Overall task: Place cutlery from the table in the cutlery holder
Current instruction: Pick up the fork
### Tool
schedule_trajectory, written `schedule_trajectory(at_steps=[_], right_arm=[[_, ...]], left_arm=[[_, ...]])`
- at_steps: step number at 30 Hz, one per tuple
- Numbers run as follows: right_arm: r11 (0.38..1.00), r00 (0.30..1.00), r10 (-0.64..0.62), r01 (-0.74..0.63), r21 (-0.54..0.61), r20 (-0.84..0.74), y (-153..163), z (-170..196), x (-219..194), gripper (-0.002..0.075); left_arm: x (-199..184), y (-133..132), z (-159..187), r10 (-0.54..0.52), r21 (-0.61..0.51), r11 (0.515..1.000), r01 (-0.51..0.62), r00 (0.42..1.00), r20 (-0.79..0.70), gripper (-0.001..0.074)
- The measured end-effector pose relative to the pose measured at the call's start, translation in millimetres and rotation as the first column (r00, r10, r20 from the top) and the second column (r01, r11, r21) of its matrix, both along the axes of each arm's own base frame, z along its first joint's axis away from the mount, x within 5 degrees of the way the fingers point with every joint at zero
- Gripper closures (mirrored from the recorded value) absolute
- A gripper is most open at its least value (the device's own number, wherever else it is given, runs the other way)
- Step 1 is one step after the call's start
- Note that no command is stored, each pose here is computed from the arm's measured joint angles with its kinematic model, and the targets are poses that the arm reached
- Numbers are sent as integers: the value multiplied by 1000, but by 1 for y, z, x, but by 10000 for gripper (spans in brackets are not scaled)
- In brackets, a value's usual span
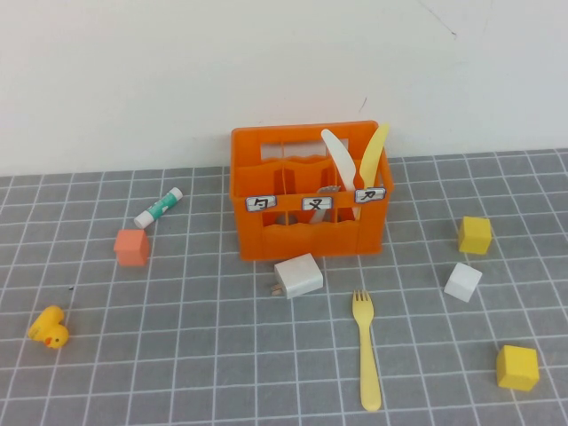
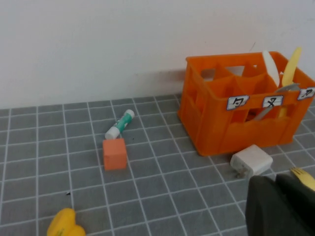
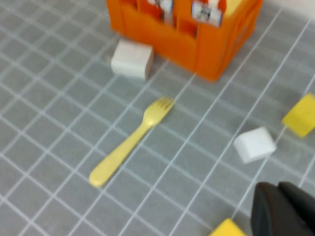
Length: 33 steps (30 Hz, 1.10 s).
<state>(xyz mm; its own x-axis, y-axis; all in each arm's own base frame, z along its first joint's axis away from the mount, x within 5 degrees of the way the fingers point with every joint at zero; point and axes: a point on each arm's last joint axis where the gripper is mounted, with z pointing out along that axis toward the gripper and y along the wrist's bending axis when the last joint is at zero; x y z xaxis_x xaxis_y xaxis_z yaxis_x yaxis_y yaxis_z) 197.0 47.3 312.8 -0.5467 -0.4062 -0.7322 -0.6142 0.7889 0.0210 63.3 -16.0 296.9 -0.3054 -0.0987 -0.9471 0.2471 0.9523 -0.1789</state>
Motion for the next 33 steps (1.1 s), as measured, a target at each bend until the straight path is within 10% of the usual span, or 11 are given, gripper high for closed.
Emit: schedule_trajectory(at_steps=[15,24,33], right_arm=[[956,945,235,-267,-120,-230,150,-77,30,728],[932,935,158,-248,-265,-318,174,-110,57,724],[980,936,-97,31,-195,-338,162,-136,88,368]], left_arm=[[-11,1,-35,-32,-72,997,38,996,83,735],[-9,-4,-37,-45,-182,982,44,999,2,735],[8,-15,-43,-44,-215,977,6,984,-175,735]])
